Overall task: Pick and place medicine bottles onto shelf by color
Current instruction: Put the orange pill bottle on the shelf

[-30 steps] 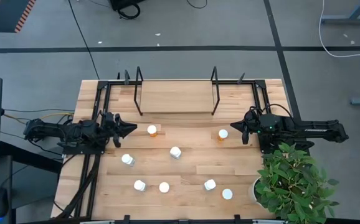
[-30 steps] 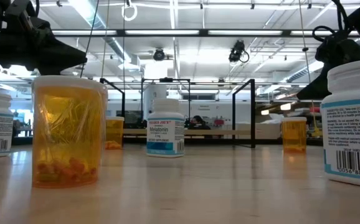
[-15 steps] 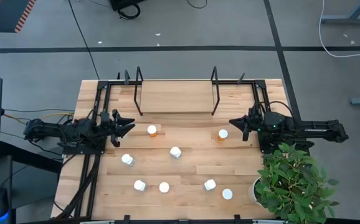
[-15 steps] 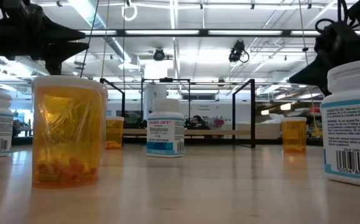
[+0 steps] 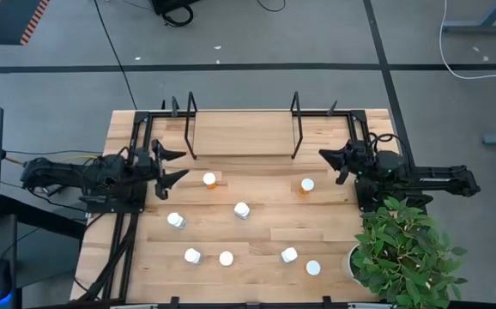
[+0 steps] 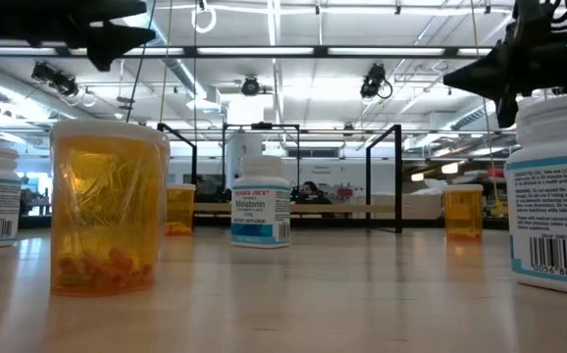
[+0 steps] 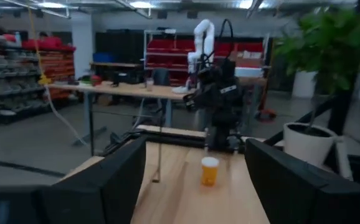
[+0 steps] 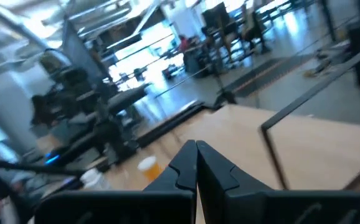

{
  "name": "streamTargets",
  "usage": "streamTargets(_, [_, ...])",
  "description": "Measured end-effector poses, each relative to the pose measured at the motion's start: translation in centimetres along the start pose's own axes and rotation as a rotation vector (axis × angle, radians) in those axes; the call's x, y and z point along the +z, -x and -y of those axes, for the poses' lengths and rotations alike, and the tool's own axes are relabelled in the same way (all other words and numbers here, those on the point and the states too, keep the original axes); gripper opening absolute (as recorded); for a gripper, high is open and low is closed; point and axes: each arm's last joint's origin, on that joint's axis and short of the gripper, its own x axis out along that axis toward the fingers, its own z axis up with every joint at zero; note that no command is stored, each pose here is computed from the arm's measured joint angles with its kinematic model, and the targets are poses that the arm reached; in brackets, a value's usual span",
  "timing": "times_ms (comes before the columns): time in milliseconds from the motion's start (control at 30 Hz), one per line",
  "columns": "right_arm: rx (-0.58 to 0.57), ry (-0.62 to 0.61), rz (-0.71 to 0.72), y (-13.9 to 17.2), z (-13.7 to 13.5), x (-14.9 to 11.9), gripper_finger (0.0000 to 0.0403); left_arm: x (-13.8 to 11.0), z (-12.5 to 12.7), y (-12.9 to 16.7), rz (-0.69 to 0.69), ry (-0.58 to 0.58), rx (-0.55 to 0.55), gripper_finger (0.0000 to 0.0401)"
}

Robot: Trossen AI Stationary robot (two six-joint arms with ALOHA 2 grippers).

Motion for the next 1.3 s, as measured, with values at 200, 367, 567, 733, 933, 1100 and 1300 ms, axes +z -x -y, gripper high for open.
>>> streamTargets(200, [-0.043, -0.013, 0.020, -0.4, 0.0, 0.0, 0.0008, 0.8, 0.3, -2.2, -0.176, -0.058, -0.004, 0.0272])
streamTargets(367, [0.010, 0.023, 0.007, -0.9, -0.4, 0.0, 0.0008, -0.8, 0.5, -4.0, -0.386, -0.086, -0.013, 0.0271])
streamTargets(567, [0.023, 0.204, 0.052, -1.8, -0.9, 0.2, 0.0008, -3.7, 0.7, -5.9, -0.567, -0.139, -0.021, 0.0274])
streamTargets(733, [0.064, 0.342, 0.081, -2.3, -1.4, 0.4, 0.0016, -6.1, 0.3, -7.2, -0.739, -0.181, 0.016, 0.0286])
streamTargets(933, [0.059, 0.290, 0.046, -2.8, -1.4, -0.1, 0.0090, -4.8, 0.4, -9.8, -0.944, -0.228, 0.059, 0.0317])
streamTargets(1100, [0.054, 0.222, 0.029, -2.9, -1.3, -0.3, 0.0163, -3.5, 0.8, -11.8, -1.046, -0.246, 0.065, 0.0338])
streamTargets(1300, [0.048, 0.227, 0.019, -2.9, -1.3, -0.4, 0.0209, -4.6, 0.4, -13.1, -1.214, -0.258, 0.098, 0.0339])
